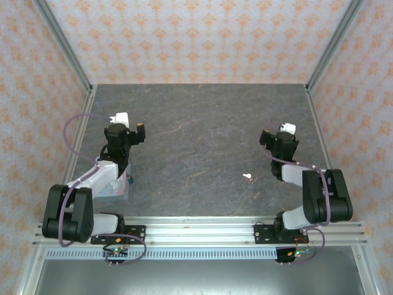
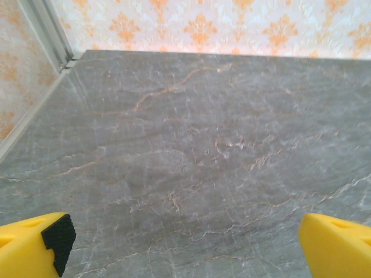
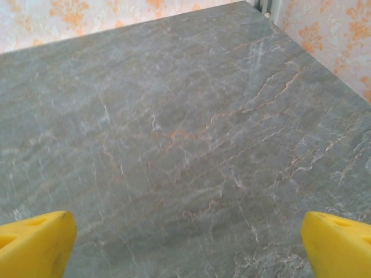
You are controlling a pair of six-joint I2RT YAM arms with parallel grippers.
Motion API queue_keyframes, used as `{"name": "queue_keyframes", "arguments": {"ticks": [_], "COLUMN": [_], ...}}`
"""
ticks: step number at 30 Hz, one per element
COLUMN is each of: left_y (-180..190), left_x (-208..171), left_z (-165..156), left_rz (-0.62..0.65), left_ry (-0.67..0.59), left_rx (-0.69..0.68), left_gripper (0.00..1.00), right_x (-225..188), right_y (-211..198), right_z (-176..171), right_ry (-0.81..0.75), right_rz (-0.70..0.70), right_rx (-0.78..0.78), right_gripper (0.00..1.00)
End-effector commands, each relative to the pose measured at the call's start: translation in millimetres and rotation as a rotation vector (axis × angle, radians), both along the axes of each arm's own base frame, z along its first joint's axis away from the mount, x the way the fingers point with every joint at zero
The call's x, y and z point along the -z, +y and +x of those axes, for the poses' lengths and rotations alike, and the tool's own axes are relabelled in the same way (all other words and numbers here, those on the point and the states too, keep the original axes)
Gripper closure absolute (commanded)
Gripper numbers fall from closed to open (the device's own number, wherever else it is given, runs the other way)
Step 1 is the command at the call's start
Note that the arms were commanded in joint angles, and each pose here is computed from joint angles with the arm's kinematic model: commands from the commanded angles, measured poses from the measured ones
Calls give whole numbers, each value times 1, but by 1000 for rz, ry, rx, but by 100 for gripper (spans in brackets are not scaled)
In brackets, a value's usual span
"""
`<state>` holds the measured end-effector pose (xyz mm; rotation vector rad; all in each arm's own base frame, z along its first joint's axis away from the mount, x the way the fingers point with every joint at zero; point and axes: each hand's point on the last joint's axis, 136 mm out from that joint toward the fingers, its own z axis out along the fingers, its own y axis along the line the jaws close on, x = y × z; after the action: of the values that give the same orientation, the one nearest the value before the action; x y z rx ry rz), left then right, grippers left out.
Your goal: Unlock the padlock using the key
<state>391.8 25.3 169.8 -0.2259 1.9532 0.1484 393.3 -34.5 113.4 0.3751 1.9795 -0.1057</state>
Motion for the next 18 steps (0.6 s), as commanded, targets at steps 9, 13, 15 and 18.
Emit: {"name": "queue_keyframes", "arguments": {"ticks": [9,13,15,18], "left_y": [80,92,93,95], "left_x": [-21,-4,6,22], "left_z": [-88,-119,-128,-142], "left_rz": [-171,-266,-298,-319], "left_ry": [175,293,336,378], "left_rx": [-567,-684,-708,-749], "left_gripper": [0,0,0,0], "right_x": [-51,-65,-67,-69], "right_y": [22,37,49,73], "right_z": [-10,-16,-19,-22], "right_ry": [72,80,111,151], "right_rz": [257,379,428,522], "right_rx": [-19,-43,-80,-157], "right_gripper": [1,1,1,1]}}
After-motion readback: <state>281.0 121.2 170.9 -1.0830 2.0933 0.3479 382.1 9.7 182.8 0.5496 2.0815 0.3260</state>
